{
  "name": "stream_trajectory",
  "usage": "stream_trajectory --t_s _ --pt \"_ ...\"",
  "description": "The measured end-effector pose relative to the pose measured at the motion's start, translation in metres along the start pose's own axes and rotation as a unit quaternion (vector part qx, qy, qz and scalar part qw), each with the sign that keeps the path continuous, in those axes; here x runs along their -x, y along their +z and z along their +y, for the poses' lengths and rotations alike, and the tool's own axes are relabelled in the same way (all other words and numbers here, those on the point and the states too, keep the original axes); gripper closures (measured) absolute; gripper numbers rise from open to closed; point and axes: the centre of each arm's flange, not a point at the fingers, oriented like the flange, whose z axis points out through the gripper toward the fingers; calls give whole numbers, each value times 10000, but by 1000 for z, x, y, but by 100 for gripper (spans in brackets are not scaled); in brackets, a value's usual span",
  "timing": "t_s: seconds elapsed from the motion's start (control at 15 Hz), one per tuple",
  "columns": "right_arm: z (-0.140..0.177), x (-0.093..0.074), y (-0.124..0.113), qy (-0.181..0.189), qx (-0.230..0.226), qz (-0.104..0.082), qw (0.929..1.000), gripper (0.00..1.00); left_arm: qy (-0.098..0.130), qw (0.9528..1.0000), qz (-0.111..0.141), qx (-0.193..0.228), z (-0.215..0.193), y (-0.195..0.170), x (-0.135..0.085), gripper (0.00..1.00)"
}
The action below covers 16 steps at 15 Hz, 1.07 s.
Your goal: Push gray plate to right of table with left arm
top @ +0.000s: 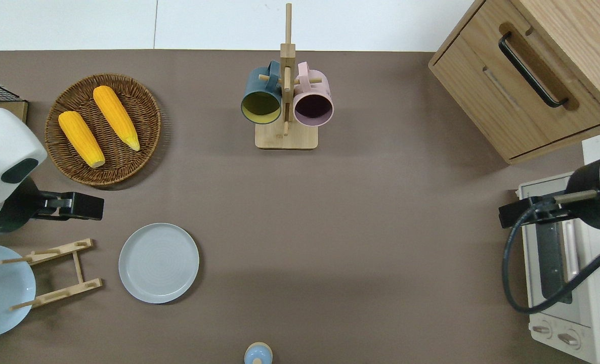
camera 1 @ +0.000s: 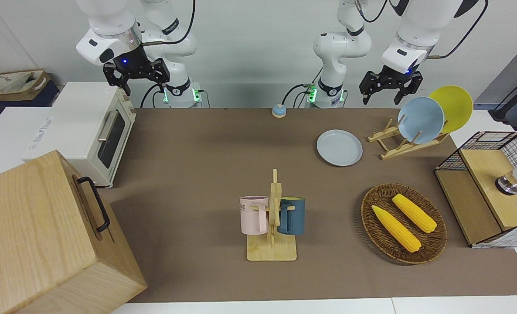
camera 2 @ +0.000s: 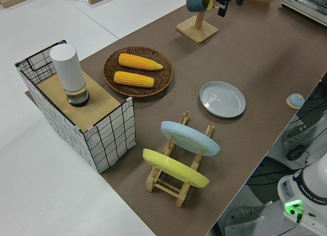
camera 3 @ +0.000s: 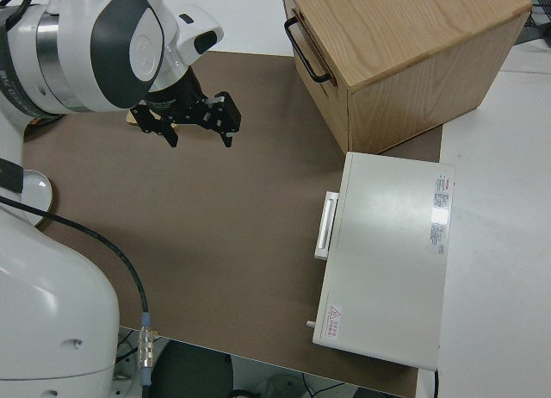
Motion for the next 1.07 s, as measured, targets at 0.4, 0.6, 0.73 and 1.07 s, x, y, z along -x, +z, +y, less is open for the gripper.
stream_trajectory --t_s 0.4,0.6,0.73,1.07 --pt "0 0 0 0 0 0 10000 1 4 10000 8 -2 1 -2 2 0" --pt "0 0 0 0 0 0 10000 1 4 10000 7 -3 1 -2 2 0" --pt "0 0 0 0 0 0 10000 1 4 10000 -1 -5 1 -3 4 0" --pt "0 0 0 0 0 0 10000 1 -16 10000 -76 -19 -1 0 13 0"
